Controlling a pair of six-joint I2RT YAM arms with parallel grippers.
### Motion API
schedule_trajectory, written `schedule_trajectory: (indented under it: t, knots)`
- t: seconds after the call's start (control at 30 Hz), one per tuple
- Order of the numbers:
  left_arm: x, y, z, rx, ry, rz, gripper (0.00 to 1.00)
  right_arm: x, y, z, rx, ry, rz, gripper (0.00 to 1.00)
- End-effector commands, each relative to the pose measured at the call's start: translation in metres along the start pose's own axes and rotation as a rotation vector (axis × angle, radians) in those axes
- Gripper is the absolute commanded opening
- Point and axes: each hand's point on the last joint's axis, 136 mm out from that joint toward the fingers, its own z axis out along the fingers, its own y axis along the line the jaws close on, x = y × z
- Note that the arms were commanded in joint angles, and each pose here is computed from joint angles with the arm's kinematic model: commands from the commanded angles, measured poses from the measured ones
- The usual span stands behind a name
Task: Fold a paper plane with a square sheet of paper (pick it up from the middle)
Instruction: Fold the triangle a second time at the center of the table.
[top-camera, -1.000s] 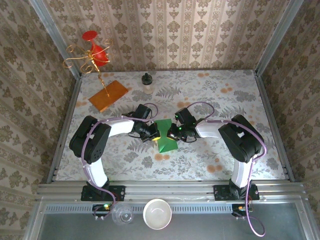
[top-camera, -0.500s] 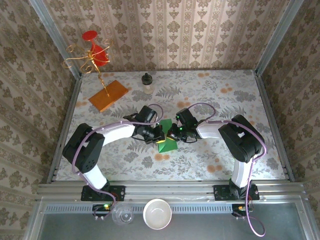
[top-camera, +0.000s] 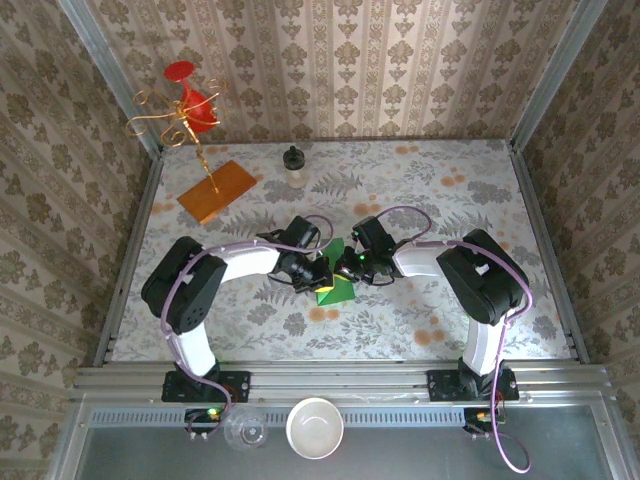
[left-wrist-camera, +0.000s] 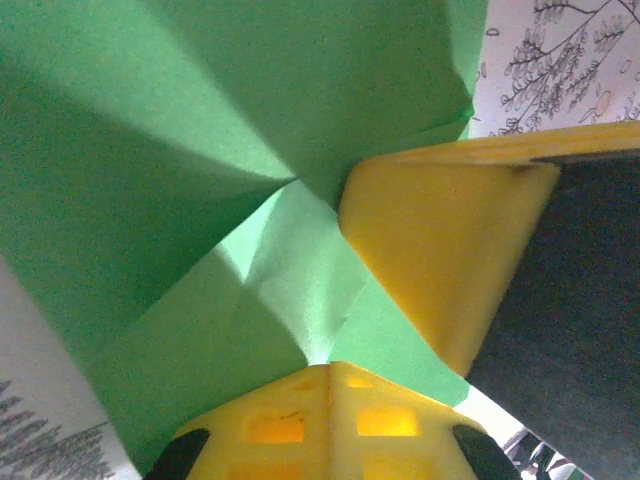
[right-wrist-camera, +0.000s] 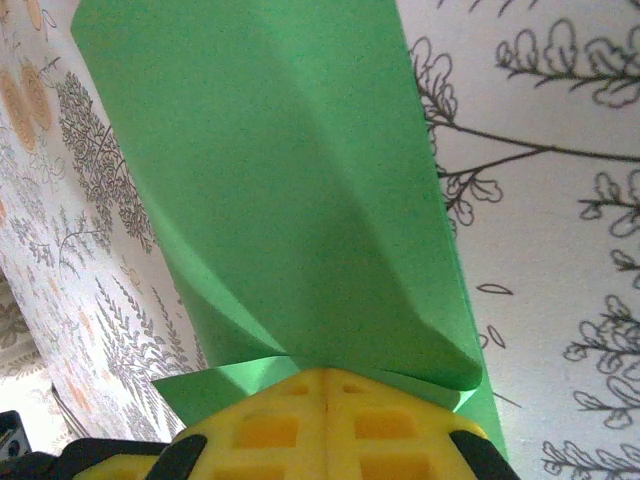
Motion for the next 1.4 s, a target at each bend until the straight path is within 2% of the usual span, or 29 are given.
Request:
schedule_trajectory:
  t: [0.0,0.7,1.1,1.37]
  knots:
    - [-0.001,-0.012,0.003,0.027,0.013,0.014,0.05,0.031,-0.078,0.014,0.234,0.084,0.116,0.02]
    - [0.023,0.025,0.010,-0.066,0.083,-0.010,0.02,0.035,-0.098,0.012,0.297,0.095,0.142,0.02]
    - [0.047,0.048,-0.008,-0.110,0.124,-0.003,0.00,0.036,-0.105,0.010,0.333,0.105,0.145,0.02]
    - [0.073,0.075,-0.020,-0.203,0.169,0.004,0.00,0.034,-0.104,0.010,0.332,0.102,0.144,0.02]
